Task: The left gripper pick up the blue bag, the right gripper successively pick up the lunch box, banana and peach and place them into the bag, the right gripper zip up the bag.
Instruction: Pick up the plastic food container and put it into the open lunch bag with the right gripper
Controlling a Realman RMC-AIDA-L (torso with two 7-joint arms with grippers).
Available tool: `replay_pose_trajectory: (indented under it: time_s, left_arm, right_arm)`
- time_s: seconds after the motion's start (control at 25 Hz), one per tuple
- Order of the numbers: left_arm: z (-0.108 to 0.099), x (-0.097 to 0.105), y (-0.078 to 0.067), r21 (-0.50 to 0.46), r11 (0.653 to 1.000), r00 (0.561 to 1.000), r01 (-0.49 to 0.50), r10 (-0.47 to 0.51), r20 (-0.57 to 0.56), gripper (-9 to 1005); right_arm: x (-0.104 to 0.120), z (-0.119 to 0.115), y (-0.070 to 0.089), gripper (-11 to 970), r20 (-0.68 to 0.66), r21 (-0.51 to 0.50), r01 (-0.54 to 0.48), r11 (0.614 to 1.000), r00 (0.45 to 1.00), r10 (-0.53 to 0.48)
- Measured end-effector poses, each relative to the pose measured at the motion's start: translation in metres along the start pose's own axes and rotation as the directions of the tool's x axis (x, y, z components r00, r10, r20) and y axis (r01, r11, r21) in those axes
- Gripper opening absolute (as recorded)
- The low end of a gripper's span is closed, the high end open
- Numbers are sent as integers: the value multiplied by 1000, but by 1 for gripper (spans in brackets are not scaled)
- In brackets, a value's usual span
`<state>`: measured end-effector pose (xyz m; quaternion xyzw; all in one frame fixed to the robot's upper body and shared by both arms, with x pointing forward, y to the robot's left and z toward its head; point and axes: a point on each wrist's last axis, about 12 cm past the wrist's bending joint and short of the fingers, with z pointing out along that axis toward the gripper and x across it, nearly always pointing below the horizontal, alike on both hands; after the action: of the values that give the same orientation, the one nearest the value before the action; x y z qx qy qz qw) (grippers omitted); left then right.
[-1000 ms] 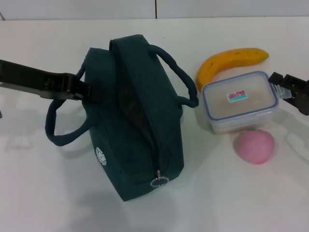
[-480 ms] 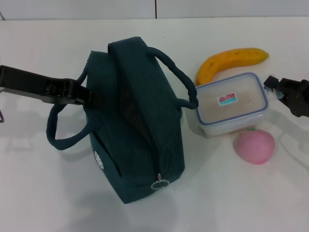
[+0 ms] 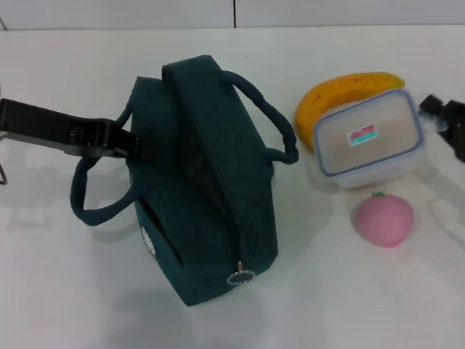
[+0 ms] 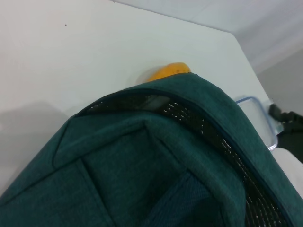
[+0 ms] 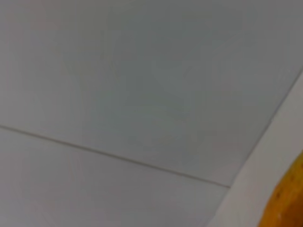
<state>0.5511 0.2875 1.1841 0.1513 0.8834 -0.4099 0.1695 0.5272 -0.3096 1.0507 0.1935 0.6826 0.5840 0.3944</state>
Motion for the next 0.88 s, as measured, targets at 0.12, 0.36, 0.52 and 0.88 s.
replay_pose_trajectory:
  time_s: [0.12, 0.36, 0.52, 0.88]
  left_arm:
    - [0, -1, -1, 14, 1000, 1000, -2, 2, 7, 41]
    - [-4, -1, -8, 119, 993, 999, -9, 5, 40, 41]
    - [-5, 0, -10, 148, 989, 999, -11, 5, 44, 42]
    - [2, 0, -14, 195, 981, 999, -9, 3, 33, 42]
  right_arm:
    - [-3, -8, 3, 109, 33, -34, -5, 999, 999, 6]
    - [-11, -26, 10, 118, 105, -115, -9, 993, 994, 21]
    - [-15, -34, 16, 125, 138, -179, -16, 984, 990, 41]
    - [-12, -20, 47, 140, 60, -416, -69, 907, 993, 103]
